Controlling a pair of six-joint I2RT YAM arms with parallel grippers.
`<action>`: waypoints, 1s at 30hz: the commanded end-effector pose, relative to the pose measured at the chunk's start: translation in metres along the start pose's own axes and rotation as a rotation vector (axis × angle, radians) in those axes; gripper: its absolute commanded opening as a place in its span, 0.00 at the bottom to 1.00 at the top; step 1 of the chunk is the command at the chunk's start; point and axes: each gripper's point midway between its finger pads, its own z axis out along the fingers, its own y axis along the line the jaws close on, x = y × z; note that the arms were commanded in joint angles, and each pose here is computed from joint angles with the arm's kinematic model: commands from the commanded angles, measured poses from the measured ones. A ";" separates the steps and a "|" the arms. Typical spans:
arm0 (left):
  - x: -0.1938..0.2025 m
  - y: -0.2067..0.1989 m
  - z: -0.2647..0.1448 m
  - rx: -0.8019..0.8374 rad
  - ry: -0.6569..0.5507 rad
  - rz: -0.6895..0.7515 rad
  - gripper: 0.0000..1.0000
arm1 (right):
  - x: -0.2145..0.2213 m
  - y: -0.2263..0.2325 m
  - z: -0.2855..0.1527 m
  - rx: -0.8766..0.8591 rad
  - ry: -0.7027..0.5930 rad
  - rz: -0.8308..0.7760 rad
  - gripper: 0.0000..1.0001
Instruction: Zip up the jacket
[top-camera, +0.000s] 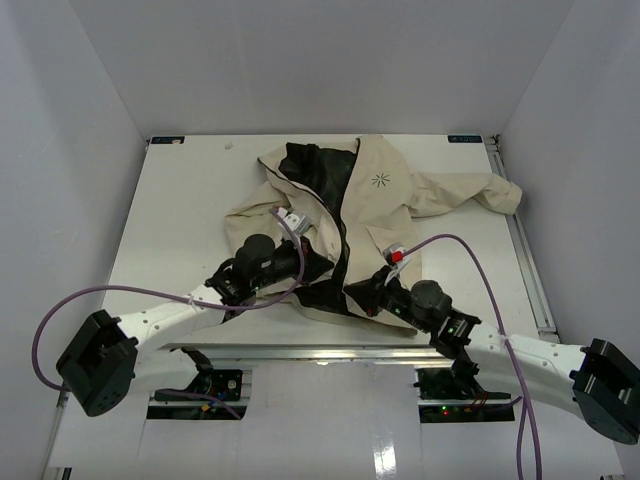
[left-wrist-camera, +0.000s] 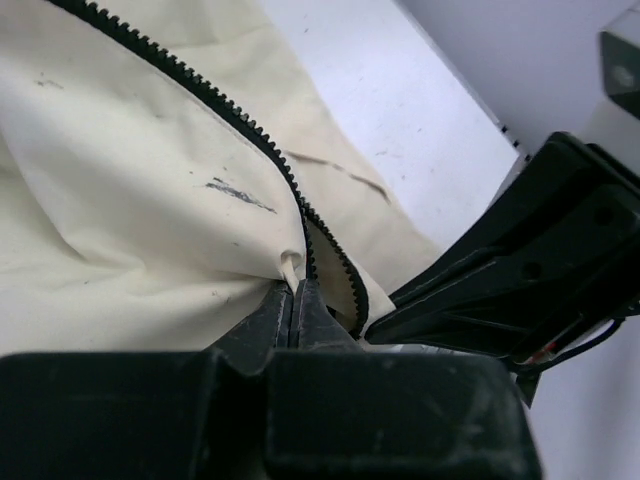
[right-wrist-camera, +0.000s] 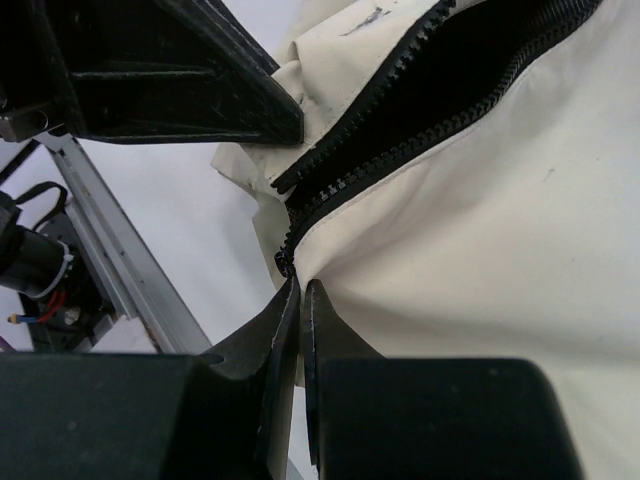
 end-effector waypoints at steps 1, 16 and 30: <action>-0.048 -0.041 -0.025 0.195 -0.285 0.062 0.00 | -0.052 0.036 -0.002 -0.150 -0.168 0.013 0.08; -0.044 -0.065 -0.070 0.387 -0.522 0.130 0.00 | -0.072 0.076 -0.006 -0.327 -0.181 0.083 0.08; -0.039 -0.072 -0.085 0.452 -0.581 0.175 0.00 | -0.081 0.080 -0.010 -0.346 -0.209 0.143 0.08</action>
